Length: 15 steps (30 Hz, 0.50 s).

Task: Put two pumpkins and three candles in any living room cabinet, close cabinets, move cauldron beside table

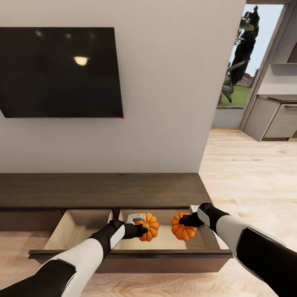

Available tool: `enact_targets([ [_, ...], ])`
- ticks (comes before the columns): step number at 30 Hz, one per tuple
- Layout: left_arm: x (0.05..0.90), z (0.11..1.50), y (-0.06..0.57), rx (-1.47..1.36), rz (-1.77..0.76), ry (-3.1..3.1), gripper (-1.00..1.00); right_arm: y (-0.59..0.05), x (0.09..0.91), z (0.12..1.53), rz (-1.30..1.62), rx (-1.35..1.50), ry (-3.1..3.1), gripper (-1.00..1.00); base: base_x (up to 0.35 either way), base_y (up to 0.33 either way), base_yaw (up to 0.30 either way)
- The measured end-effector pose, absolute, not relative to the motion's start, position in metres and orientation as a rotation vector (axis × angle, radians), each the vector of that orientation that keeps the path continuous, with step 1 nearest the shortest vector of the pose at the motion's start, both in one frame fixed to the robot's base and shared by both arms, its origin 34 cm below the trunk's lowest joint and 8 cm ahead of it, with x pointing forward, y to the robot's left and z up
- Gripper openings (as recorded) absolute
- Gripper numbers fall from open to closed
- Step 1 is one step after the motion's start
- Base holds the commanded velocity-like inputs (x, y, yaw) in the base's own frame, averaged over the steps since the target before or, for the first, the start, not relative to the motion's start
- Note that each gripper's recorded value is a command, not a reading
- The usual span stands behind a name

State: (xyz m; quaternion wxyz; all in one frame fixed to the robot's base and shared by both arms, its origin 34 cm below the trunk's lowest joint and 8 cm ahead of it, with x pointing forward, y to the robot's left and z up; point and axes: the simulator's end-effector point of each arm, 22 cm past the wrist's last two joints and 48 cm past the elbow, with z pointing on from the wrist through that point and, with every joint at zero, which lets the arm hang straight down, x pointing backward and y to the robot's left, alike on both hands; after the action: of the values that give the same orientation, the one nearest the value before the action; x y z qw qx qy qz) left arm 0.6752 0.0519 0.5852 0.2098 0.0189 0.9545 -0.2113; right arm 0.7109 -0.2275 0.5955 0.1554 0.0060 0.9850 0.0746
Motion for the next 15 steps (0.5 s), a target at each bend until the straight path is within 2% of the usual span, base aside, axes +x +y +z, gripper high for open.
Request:
enact_targets([
  [4,0.674,0.582,0.052,0.050,-0.589,2.661,-1.00,-0.228,0.709,0.592,0.212,0.022,2.828,-1.00,0.230,0.000,0.000],
  [15,0.669,0.570,0.053,0.046,-0.588,2.682,-1.00,-0.228,0.706,0.581,0.216,0.025,2.845,-1.00,0.011,0.000,0.000],
])
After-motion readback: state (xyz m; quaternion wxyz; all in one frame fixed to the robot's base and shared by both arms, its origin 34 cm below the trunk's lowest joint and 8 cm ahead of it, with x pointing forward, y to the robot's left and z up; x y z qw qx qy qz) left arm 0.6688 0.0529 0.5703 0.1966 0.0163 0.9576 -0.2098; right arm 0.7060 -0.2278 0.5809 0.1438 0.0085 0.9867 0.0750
